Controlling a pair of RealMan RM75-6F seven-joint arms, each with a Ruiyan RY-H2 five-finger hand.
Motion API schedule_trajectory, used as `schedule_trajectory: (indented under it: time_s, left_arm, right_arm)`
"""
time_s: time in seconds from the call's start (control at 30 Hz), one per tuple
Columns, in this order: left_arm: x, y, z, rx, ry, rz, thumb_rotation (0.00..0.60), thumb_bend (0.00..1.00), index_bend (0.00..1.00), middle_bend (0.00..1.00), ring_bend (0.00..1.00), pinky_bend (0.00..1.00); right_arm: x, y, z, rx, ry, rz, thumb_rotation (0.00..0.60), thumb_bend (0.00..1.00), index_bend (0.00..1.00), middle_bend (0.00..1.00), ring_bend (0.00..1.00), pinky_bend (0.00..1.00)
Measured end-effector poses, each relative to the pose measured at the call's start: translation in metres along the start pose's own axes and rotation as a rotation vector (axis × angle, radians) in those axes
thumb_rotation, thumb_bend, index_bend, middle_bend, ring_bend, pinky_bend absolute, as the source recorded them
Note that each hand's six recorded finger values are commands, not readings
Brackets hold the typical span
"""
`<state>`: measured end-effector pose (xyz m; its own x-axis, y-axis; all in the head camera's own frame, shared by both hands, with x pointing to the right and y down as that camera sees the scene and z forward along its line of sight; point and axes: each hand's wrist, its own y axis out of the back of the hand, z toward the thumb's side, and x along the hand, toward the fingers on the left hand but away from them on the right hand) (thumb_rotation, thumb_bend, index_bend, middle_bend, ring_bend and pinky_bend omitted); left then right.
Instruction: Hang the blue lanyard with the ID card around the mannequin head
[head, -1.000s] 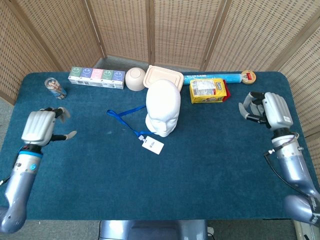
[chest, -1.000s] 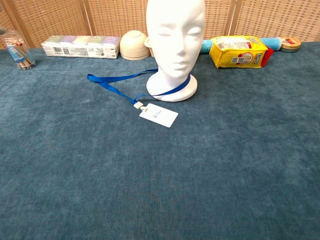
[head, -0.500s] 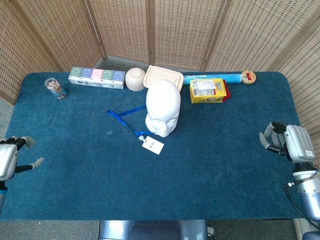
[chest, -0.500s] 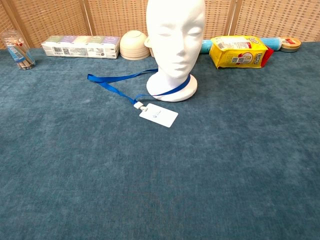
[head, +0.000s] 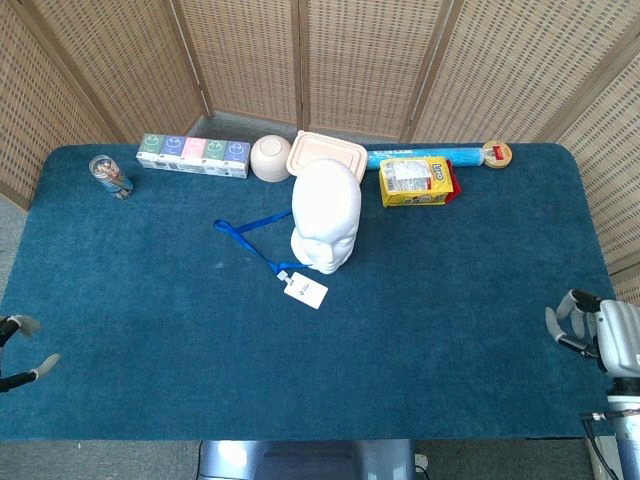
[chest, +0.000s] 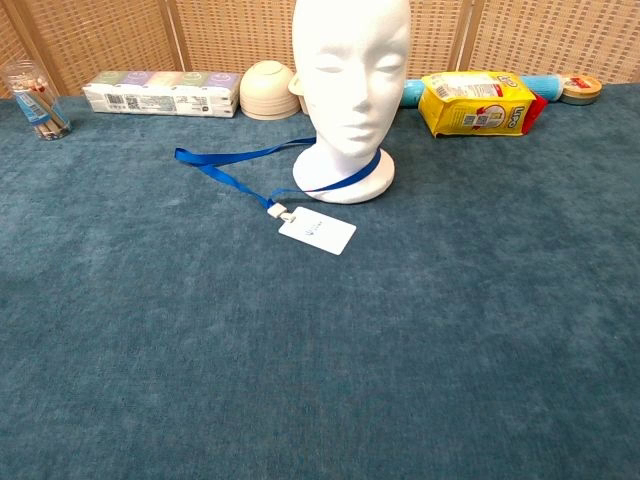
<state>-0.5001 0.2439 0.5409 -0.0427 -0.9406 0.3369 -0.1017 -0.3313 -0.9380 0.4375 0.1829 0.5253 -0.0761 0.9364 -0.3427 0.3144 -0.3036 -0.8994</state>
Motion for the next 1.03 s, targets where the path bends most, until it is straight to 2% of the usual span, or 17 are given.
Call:
schedule_trajectory:
  time_s: [0.27, 0.47, 0.57, 1.03]
  left_arm:
    - [-0.019, -0.002, -0.001, -0.023, 0.014, 0.01, 0.481, 0.13, 0.43, 0.51, 0.39, 0.36]
    - [-0.031, -0.002, 0.004, 0.014, -0.004, 0.007, 0.483, 0.13, 0.43, 0.51, 0.39, 0.36]
    - [-0.037, -0.001, 0.007, 0.0, 0.0, 0.003, 0.484, 0.13, 0.43, 0.51, 0.39, 0.36]
    - [-0.037, 0.008, 0.008, -0.009, 0.017, 0.013, 0.483, 0.13, 0.43, 0.51, 0.39, 0.36]
  right_arm:
    - [0.028, -0.001, -0.011, 0.004, -0.043, -0.011, 0.346, 0.44, 0.63, 0.81, 0.86, 0.89]
    - [0.046, -0.004, -0.016, 0.005, -0.065, 0.003, 0.345, 0.45, 0.63, 0.81, 0.86, 0.89]
    - [0.055, -0.003, -0.015, 0.004, -0.062, -0.004, 0.345, 0.44, 0.63, 0.81, 0.86, 0.89]
    - [0.059, 0.0, -0.014, -0.008, -0.061, -0.021, 0.342, 0.44, 0.64, 0.81, 0.86, 0.89]
